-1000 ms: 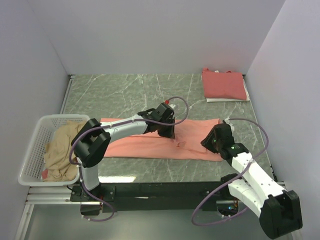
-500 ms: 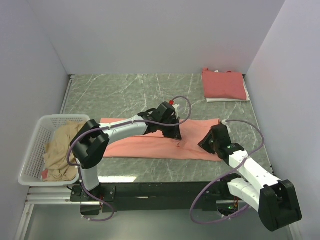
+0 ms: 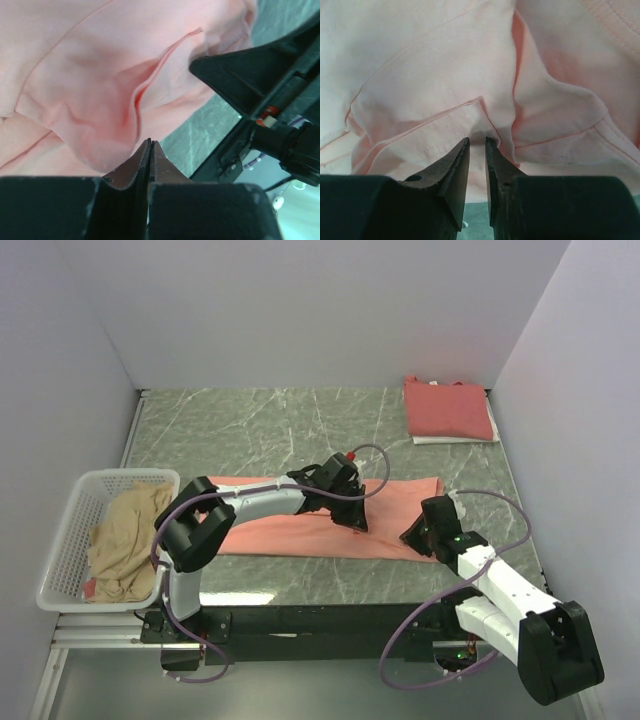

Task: Fold and stack the t-shirts
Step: Fold the tshirt

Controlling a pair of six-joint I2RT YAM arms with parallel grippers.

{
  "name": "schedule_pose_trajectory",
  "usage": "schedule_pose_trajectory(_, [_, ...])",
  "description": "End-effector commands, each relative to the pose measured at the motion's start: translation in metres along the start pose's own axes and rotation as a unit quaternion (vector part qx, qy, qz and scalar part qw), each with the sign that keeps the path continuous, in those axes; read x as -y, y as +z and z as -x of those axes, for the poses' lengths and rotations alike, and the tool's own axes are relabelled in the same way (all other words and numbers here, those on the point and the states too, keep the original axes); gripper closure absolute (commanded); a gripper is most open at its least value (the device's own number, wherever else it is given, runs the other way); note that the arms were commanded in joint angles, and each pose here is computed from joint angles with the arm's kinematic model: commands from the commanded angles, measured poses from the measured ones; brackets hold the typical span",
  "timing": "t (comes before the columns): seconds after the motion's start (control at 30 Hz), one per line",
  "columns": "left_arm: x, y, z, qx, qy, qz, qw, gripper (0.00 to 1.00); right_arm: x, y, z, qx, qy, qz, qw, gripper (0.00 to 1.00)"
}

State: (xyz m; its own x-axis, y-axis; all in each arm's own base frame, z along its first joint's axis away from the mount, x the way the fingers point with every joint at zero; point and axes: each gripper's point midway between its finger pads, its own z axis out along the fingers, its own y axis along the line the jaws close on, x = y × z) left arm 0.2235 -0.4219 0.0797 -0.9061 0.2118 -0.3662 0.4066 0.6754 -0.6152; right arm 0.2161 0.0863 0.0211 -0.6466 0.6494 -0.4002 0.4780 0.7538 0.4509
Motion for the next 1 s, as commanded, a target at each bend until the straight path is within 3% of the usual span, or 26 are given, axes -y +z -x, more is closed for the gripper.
schedule_pose_trajectory(0.0, [-0.006,0.008,0.001,0.007,0.000,0.011,1.000,0.94,0.010,0.000,0.005,0.015,0.014,-0.025,0.999,0.74])
schedule_pose_trajectory(0.43, [-0.050,0.010,0.007,0.033,-0.029,0.085,0.995,0.95,0.019,0.000,0.007,0.021,0.016,-0.037,0.999,0.74])
schedule_pose_trajectory(0.77, [-0.081,0.030,-0.017,0.002,-0.047,0.111,0.993,0.96,0.020,0.000,0.008,0.020,0.017,-0.041,0.999,0.74])
schedule_pose_trajectory(0.97, [-0.074,0.021,-0.010,0.016,-0.045,0.107,0.993,0.96,0.017,-0.004,0.013,0.028,0.015,-0.041,0.999,0.74])
